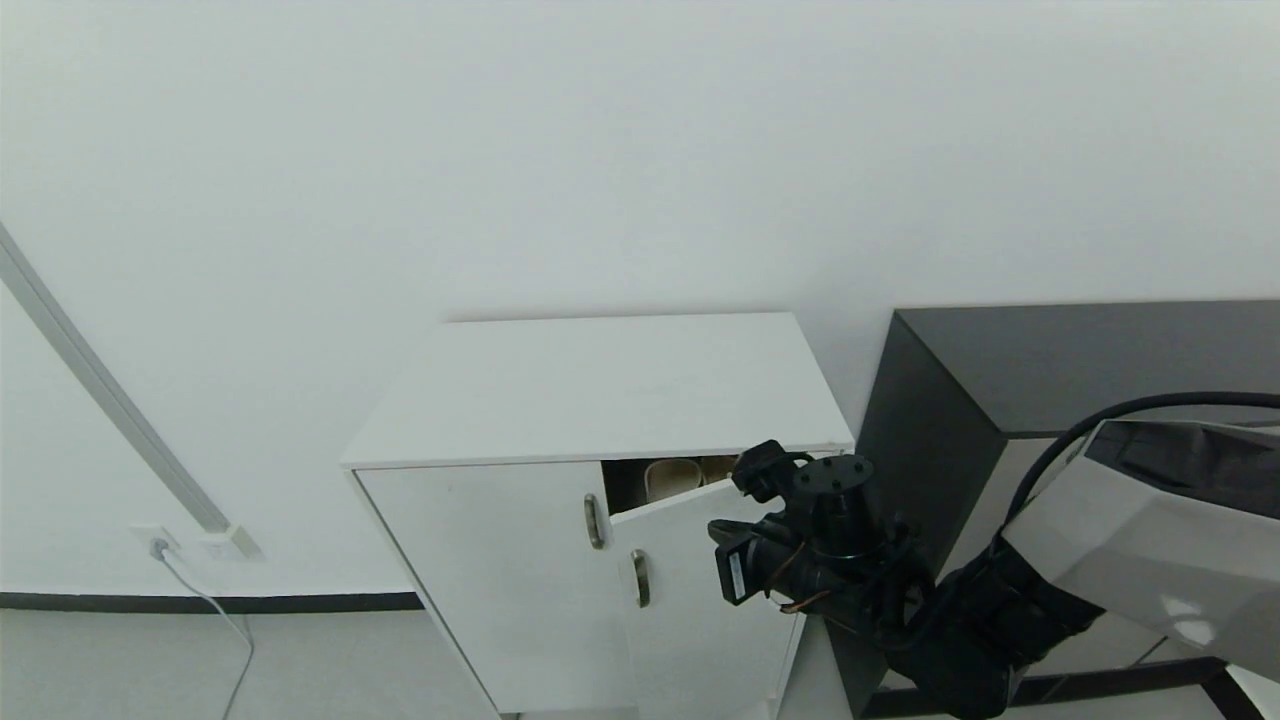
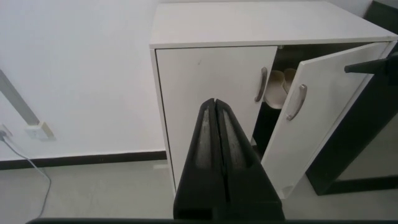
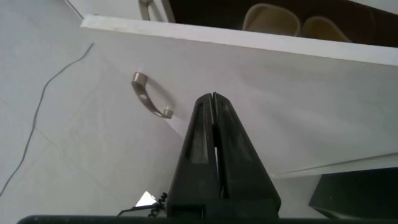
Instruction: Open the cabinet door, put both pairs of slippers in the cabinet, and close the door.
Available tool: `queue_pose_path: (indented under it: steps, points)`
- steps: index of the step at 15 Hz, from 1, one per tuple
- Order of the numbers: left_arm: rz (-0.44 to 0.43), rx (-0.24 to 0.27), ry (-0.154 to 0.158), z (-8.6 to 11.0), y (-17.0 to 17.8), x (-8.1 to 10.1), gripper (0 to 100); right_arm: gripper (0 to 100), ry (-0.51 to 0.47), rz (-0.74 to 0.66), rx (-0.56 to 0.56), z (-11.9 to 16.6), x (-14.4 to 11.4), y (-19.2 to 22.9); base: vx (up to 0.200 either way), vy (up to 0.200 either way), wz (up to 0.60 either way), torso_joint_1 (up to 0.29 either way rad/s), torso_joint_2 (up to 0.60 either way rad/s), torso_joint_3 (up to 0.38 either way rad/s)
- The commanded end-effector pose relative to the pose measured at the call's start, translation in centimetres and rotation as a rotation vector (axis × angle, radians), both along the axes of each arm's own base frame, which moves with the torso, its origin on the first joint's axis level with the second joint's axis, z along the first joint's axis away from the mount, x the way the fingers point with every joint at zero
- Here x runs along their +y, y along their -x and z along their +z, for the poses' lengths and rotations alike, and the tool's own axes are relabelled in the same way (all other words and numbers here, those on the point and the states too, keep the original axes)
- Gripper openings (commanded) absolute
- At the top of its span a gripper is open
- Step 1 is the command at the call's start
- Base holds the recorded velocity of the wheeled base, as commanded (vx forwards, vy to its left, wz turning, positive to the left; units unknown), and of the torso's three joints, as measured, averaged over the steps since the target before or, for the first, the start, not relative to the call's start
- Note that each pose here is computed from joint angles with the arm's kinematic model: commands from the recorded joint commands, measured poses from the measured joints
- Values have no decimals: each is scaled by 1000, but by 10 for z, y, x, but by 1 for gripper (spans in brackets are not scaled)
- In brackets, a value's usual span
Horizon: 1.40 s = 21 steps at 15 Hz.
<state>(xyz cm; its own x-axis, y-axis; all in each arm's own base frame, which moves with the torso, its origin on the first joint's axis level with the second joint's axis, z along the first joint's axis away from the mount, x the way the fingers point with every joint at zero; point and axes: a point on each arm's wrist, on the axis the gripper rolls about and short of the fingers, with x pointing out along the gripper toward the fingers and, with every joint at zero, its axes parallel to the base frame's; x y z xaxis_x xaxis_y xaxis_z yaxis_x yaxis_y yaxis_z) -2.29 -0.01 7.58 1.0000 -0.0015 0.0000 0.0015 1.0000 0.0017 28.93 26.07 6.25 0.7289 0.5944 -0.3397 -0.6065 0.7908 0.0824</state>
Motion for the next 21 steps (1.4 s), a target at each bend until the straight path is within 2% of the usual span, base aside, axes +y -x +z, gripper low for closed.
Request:
queue_pose_path:
  steps: [1, 21]
  points:
    - [0, 2, 0, 0, 0, 0, 0, 0, 7, 1, 8, -6, 2, -1, 0, 0, 0, 0, 0, 0]
    - [1, 0, 3, 0, 0, 0, 0, 0, 17, -83, 27, -41, -5, -45, 0, 0, 0, 0, 0, 0]
